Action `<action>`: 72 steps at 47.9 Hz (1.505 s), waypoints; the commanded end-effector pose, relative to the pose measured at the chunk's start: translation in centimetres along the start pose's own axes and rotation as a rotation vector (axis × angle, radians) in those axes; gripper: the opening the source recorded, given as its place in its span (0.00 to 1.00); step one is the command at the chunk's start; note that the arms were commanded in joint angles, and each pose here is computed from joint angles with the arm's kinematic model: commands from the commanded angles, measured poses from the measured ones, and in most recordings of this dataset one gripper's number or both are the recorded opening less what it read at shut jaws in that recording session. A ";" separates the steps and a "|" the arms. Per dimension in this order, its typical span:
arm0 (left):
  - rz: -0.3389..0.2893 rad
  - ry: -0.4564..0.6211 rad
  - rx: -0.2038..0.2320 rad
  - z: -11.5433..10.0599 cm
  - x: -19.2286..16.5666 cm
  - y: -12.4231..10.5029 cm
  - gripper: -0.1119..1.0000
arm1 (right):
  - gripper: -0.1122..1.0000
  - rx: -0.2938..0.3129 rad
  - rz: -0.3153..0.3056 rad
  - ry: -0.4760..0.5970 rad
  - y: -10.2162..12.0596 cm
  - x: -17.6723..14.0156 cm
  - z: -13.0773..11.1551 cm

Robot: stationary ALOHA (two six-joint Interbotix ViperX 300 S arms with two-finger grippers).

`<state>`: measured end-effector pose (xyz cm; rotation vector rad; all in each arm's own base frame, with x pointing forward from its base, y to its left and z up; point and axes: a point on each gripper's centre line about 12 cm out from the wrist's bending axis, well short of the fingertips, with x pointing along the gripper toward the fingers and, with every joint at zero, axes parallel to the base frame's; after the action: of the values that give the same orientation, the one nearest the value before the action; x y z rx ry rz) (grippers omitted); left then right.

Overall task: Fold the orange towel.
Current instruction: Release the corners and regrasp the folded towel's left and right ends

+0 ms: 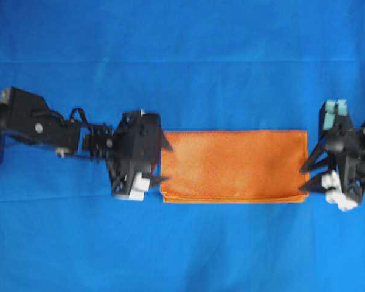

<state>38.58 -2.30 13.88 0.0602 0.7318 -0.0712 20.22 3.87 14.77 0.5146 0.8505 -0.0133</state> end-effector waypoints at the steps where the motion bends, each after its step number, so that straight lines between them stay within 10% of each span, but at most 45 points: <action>1: 0.036 -0.038 -0.027 1.0 -1.0 1.8 0.69 | 0.63 -0.007 -0.024 -0.074 -0.7 -0.8 1.7; 23: 0.114 0.020 -0.103 -0.9 0.5 6.0 0.69 | 0.63 0.005 -0.269 -0.020 -6.9 -0.3 2.8; 58: 0.106 0.145 -0.117 -3.9 3.2 6.2 0.68 | 0.60 0.002 -0.351 0.084 -9.7 1.8 0.1; 72: 0.078 0.245 -0.102 -3.8 3.8 5.3 0.17 | 0.12 -0.005 -0.351 0.086 -9.7 1.8 0.1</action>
<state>39.19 3.09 8.47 0.0023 0.9655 0.0477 19.29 -4.28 9.16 0.3634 1.0269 -0.3144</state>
